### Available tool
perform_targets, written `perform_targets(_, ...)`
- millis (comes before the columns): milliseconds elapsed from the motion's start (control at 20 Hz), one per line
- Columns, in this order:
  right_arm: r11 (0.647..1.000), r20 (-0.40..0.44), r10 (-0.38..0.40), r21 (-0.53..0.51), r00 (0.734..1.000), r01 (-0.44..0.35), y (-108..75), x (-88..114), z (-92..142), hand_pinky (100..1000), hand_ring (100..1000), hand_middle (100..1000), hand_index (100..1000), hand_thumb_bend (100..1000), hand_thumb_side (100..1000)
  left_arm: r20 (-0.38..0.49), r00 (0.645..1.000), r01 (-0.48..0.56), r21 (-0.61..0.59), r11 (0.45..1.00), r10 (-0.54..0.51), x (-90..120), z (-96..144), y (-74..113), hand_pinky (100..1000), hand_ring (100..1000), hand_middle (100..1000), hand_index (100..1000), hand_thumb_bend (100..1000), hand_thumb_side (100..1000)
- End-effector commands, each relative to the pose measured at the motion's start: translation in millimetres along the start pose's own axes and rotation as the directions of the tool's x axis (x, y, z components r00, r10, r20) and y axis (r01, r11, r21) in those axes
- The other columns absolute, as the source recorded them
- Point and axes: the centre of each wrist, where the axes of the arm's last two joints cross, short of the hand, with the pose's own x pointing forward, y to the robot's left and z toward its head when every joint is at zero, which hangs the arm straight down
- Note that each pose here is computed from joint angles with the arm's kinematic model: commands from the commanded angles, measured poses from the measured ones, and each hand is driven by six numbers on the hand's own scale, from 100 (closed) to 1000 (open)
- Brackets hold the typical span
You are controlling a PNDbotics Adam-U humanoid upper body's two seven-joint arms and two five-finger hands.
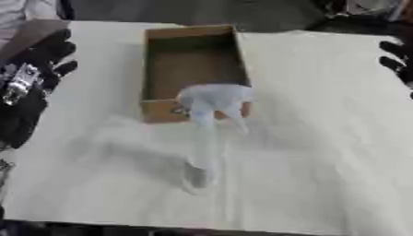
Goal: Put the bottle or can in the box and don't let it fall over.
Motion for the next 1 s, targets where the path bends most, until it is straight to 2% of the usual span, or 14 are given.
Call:
perform_targets(50,1.000,0.014,0.023,0.006,1.000,-0.023,-4.9,7.7,-2.0,1000,1000,1000,884,100,569,0.036,0.998,0.045,0.008,0.999,-0.045,11.2,-2.1,5.4,1000,1000,1000,883,100,672)
perform_targets(100,1.000,0.013,0.023,0.005,1.000,-0.023,-4.9,7.6,-2.0,1000,1000,1000,883,100,570,0.035,0.998,0.060,0.011,0.998,-0.061,11.4,-2.1,5.7,1000,1000,1000,923,100,672)
perform_targets(400,1.000,0.008,0.021,0.001,1.000,-0.021,-4.8,7.3,-2.0,1000,1000,1000,882,100,571,0.011,0.984,0.180,0.005,0.984,-0.180,11.1,-2.3,5.2,1000,1000,1000,958,100,672)
perform_targets(600,1.000,0.006,0.020,-0.001,1.000,-0.020,-4.6,7.3,-1.9,1000,1000,1000,882,100,571,-0.007,0.982,0.191,0.025,0.981,-0.191,10.5,-1.7,4.9,1000,1000,1000,934,100,672)
perform_targets(750,1.000,0.005,0.019,-0.003,1.000,-0.019,-4.7,7.3,-1.8,1000,1000,1000,881,100,572,-0.037,0.980,0.200,0.105,0.974,-0.197,11.3,-0.8,7.6,1000,1000,1000,856,100,672)
perform_targets(850,1.000,0.003,0.019,-0.004,1.000,-0.019,-4.7,7.2,-1.7,1000,1000,1000,880,100,572,-0.068,0.985,0.169,0.206,0.964,-0.159,10.8,-0.4,7.4,1000,1000,975,822,100,672)
perform_targets(1000,1.000,0.002,0.019,-0.003,1.000,-0.019,-4.5,6.9,-1.6,1000,1000,1000,879,100,572,-0.048,0.998,0.052,0.283,0.958,-0.040,9.7,-2.2,3.5,1000,1000,1000,851,100,672)
